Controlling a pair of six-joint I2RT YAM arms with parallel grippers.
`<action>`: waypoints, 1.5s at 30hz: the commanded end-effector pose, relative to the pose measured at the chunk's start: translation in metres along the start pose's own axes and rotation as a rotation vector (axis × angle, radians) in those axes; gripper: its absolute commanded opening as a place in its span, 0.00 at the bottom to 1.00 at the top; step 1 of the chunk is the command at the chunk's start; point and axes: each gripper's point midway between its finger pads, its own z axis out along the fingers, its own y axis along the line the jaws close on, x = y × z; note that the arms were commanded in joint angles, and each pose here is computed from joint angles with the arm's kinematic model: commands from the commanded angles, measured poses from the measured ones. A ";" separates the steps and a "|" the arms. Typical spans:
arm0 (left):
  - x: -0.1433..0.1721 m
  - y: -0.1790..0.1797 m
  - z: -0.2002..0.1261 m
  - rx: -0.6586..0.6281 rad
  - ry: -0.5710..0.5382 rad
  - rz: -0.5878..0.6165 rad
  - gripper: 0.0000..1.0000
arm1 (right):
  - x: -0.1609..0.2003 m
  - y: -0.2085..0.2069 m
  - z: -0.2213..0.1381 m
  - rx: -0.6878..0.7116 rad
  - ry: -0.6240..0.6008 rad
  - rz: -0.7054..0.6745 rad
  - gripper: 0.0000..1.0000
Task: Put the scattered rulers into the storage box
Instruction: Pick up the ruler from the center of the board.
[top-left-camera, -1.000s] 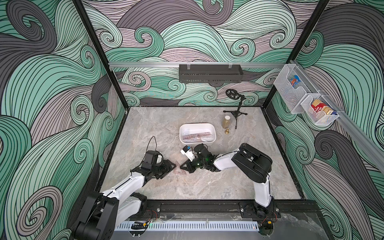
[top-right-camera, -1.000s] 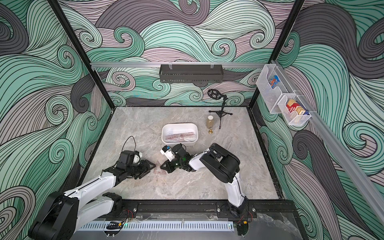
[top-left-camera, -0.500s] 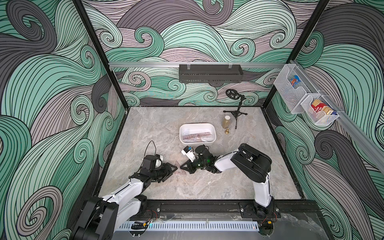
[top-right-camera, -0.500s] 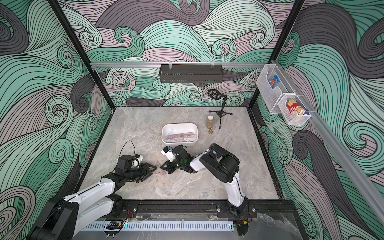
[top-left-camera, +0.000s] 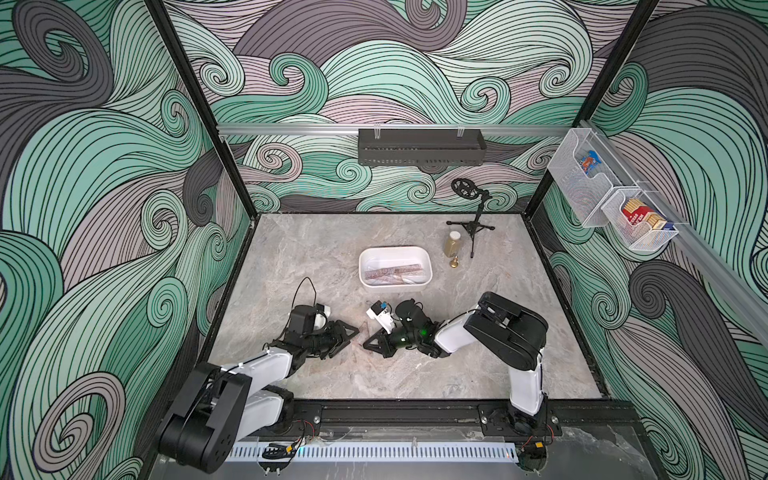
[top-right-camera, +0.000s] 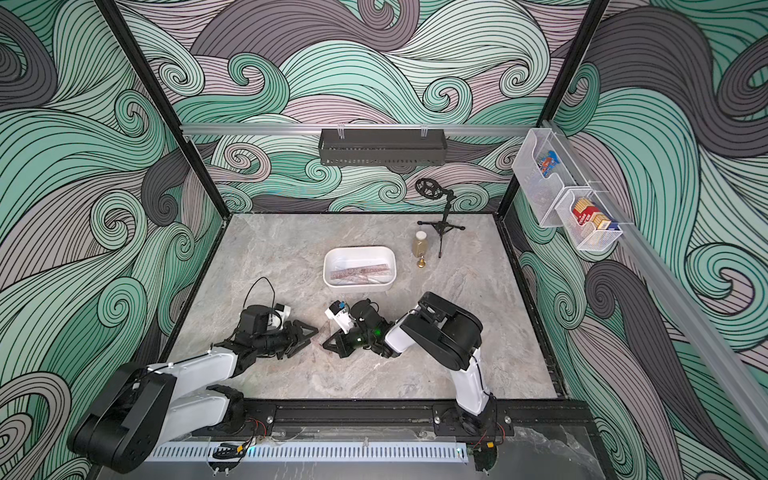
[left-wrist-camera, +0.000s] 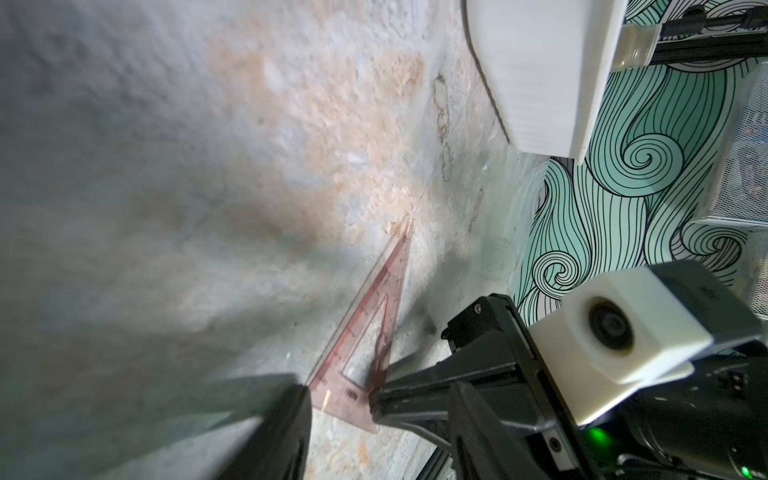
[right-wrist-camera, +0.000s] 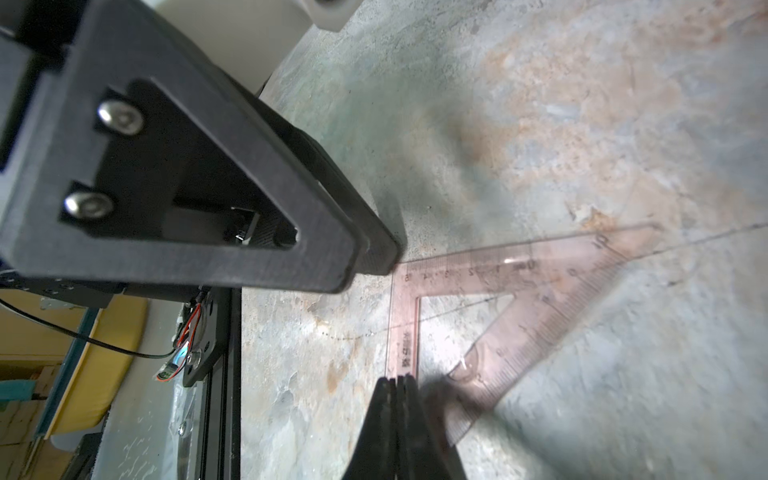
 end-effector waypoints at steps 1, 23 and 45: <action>0.013 0.045 0.003 -0.163 0.027 -0.065 0.58 | 0.021 -0.003 0.001 0.009 0.061 0.051 0.07; -0.014 0.018 -0.004 -0.175 -0.022 0.055 0.73 | -0.018 -0.014 -0.013 0.053 -0.050 0.019 0.05; 0.020 0.037 0.005 -0.120 0.086 -0.016 0.70 | 0.009 -0.036 -0.013 0.085 -0.012 0.061 0.03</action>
